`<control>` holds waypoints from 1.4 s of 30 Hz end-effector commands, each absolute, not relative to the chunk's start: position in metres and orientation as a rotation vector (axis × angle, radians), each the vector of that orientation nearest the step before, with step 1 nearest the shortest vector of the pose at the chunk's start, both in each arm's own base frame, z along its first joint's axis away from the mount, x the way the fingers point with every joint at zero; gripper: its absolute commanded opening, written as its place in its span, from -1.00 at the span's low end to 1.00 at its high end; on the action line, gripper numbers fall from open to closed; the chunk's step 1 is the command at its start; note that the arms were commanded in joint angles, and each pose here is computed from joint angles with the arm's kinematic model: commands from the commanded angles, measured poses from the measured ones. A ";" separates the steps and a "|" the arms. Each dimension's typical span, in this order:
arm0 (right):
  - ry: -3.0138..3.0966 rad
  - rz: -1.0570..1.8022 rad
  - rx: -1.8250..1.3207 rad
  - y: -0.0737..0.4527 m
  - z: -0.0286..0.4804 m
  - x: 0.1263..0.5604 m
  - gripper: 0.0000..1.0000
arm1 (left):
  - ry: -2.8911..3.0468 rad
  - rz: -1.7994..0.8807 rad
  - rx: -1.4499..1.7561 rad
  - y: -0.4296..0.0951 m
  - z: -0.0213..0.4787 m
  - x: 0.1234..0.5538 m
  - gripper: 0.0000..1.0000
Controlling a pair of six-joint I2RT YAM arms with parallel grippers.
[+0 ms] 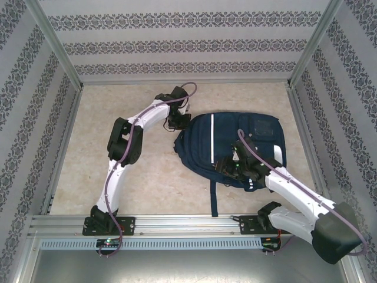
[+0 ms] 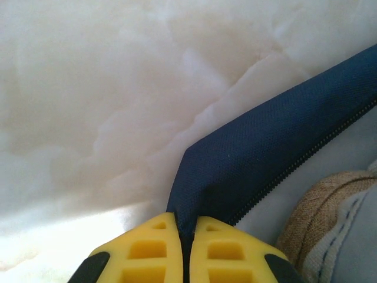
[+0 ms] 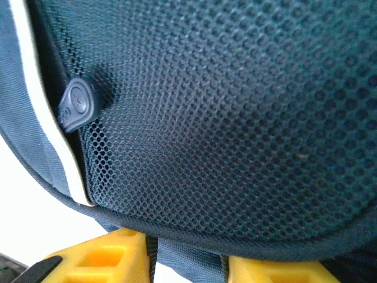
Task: Pack the student bag
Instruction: Rotate the student bag at the top-center of the table.
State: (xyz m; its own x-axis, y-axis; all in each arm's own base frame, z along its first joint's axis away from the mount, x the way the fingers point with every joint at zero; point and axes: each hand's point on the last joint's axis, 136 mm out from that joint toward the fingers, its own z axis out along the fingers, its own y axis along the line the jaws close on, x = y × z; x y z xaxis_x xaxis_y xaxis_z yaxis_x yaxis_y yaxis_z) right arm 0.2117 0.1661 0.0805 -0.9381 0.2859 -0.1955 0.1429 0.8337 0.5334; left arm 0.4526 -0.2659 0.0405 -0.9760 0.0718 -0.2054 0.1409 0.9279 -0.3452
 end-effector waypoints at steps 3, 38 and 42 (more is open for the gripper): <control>2.777 0.567 0.319 0.149 0.059 0.247 -0.38 | 2.965 -0.353 0.027 -0.205 0.036 0.406 -1.00; 2.596 0.626 0.185 0.167 0.151 0.426 -0.33 | 2.848 -0.696 0.676 -0.429 0.104 0.259 0.04; 2.584 0.641 0.197 0.161 0.157 0.403 -0.29 | 2.831 -0.668 0.616 -0.398 0.125 0.259 0.04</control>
State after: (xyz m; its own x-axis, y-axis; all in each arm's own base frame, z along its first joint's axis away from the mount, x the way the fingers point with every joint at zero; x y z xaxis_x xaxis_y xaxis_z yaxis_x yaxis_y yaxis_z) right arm 0.4271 0.1454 0.1395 -0.8660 0.2695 -0.4211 0.0842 0.9089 0.4085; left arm 0.2629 -0.4075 0.0840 -0.9222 0.3402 -0.1836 0.3851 0.8500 -0.3595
